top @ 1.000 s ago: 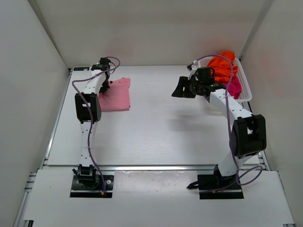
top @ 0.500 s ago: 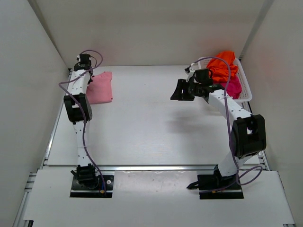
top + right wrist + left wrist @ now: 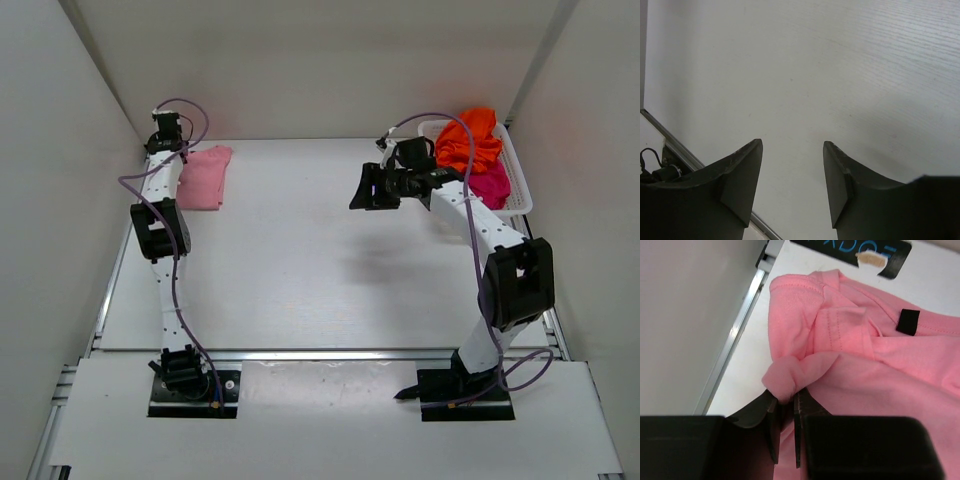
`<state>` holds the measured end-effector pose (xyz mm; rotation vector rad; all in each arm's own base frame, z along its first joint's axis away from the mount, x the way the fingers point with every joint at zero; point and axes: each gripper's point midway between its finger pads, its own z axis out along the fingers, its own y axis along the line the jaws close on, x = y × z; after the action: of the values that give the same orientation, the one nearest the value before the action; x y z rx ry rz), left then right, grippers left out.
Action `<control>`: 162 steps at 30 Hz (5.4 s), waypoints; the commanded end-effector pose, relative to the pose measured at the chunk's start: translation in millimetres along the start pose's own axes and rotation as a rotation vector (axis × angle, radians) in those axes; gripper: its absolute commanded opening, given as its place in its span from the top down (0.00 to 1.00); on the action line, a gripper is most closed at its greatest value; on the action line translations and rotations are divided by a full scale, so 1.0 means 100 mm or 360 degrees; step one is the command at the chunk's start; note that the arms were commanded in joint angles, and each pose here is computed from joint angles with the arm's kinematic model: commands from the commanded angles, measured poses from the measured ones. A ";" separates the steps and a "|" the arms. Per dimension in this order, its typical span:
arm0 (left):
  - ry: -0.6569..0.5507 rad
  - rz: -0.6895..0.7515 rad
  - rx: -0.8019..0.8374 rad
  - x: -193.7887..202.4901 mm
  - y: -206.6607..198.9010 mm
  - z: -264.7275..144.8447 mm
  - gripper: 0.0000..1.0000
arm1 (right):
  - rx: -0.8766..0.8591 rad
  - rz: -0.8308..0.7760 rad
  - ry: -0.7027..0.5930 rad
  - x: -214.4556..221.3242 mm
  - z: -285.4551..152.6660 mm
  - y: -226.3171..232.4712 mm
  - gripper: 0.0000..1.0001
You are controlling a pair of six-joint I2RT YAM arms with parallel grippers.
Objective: Fold and stack the t-shirts
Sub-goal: Put the neatly folded tshirt into the corner of the board with the left arm, then grab crumpled tshirt from bin with the right arm, then move the tshirt to the center of the board, then flatten out the tshirt
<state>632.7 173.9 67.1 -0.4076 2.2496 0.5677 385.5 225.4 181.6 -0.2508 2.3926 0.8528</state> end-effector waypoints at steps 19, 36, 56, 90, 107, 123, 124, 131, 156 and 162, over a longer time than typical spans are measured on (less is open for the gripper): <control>-0.0386 -0.0249 0.0002 -0.86 0.27 -0.22 0.01 | 0.0062 0.0008 0.0102 0.12 0.13 0.03 0.50; -0.0286 -0.0391 0.0679 0.07 -0.26 -2.36 0.01 | 0.0545 -0.0002 -0.0313 -0.23 -1.04 -0.83 0.40; -0.0189 -0.0312 0.1366 1.28 -0.33 -4.20 0.33 | 0.0946 0.0215 -0.0596 -1.45 -1.52 -2.22 0.24; -0.0110 -0.0284 0.1404 1.37 -0.56 -4.18 0.46 | 0.0936 0.0121 -0.0955 -2.52 -1.82 -2.50 1.00; -0.0259 -0.0381 0.1290 1.16 0.06 -4.33 0.29 | 0.0251 -0.0465 -0.1219 -1.26 -2.12 0.78 1.00; 0.0038 -0.0130 0.1435 1.72 -0.63 -4.42 0.19 | 0.0111 -0.0284 -0.0291 0.00 -0.41 0.51 0.48; 0.0064 -0.0119 0.1445 1.77 -0.69 -4.40 0.19 | 0.0147 -0.0278 -0.0295 0.02 -0.41 0.42 0.45; 0.0096 -0.0125 0.1481 1.78 -0.97 -4.35 0.19 | 0.0314 -0.0150 -0.0202 0.40 -0.43 -0.20 0.44; 0.0339 0.0016 0.1681 1.22 -3.48 -3.83 0.07 | 0.0048 0.0006 0.0209 1.85 0.19 -0.27 0.43; 0.0551 0.0143 0.1777 1.60 -3.86 -3.85 0.20 | 0.0027 0.0002 0.0295 1.97 0.39 -0.19 0.42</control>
<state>489.1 -351.2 69.6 0.1254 2.4569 -0.7028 241.4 224.2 30.3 -0.3190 2.6083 0.8170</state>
